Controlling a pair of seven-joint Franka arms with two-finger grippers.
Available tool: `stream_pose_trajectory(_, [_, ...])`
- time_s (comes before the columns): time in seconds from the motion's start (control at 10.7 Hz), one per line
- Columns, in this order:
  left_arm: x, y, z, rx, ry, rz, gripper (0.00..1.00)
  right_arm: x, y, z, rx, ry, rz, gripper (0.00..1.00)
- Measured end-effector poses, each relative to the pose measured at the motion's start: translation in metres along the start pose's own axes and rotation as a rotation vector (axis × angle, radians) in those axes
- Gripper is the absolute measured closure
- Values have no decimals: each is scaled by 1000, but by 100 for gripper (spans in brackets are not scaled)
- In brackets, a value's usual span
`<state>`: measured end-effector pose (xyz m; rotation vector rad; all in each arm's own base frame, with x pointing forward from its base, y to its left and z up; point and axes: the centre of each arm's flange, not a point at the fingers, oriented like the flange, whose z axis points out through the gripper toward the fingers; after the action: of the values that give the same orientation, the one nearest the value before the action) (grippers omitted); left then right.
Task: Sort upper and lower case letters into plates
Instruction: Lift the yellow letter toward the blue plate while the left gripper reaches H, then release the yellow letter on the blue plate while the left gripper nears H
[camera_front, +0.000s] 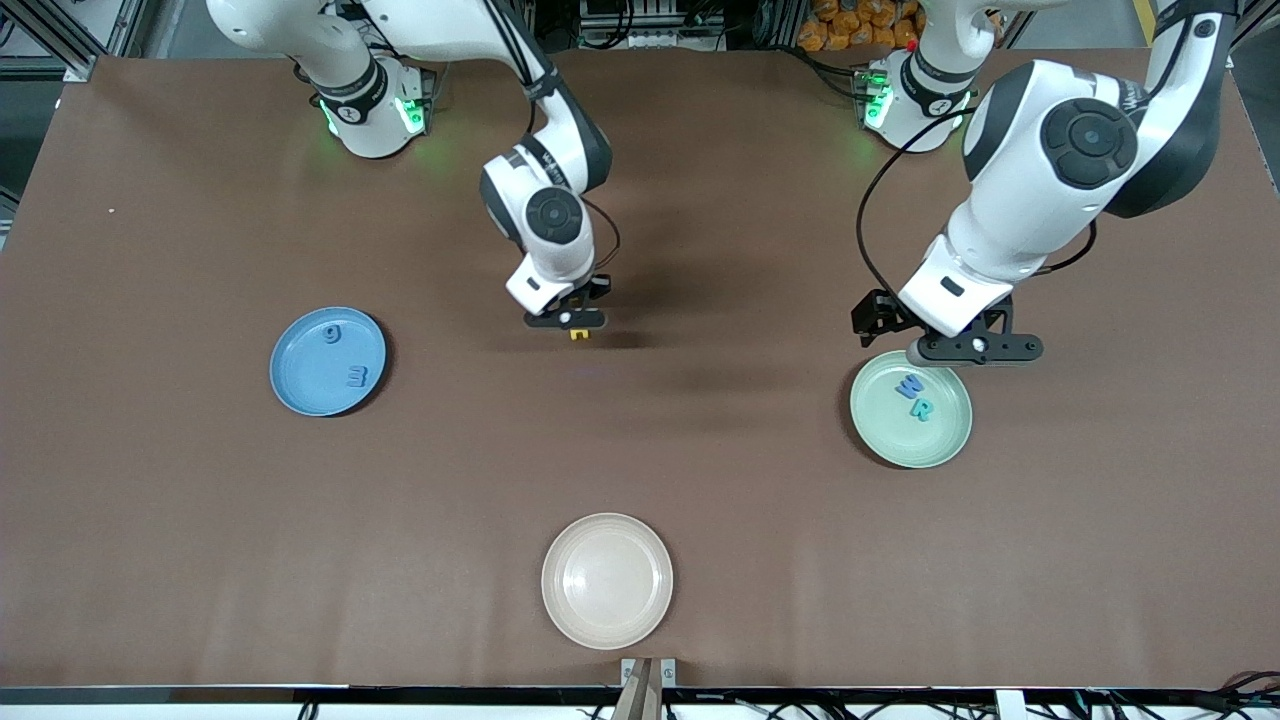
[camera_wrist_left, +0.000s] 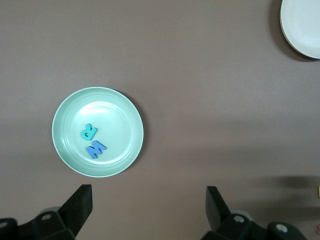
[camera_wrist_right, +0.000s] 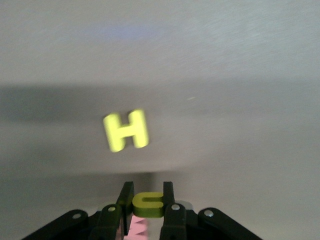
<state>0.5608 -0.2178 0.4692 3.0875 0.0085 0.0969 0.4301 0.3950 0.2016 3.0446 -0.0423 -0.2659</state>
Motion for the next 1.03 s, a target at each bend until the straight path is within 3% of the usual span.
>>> stream_pose_trajectory(0.19, [-4, 12, 9, 0, -15, -10, 0, 20, 36, -11, -57, -55, 50, 72])
stream_pose_trajectory(0.47, [-20, 63, 25, -4, -41, -43, 0, 60, 117, -26, -143, -101, 32, 72])
stream_pose_trajectory(0.75, [-39, 127, 42, -12, -66, -131, 0, 90, 194, -27, -136, -141, -3, 72])
stream_pose_trajectory(1.03, [-49, 166, 65, -3, -91, -191, 0, 112, 262, -20, -108, -142, -21, 72])
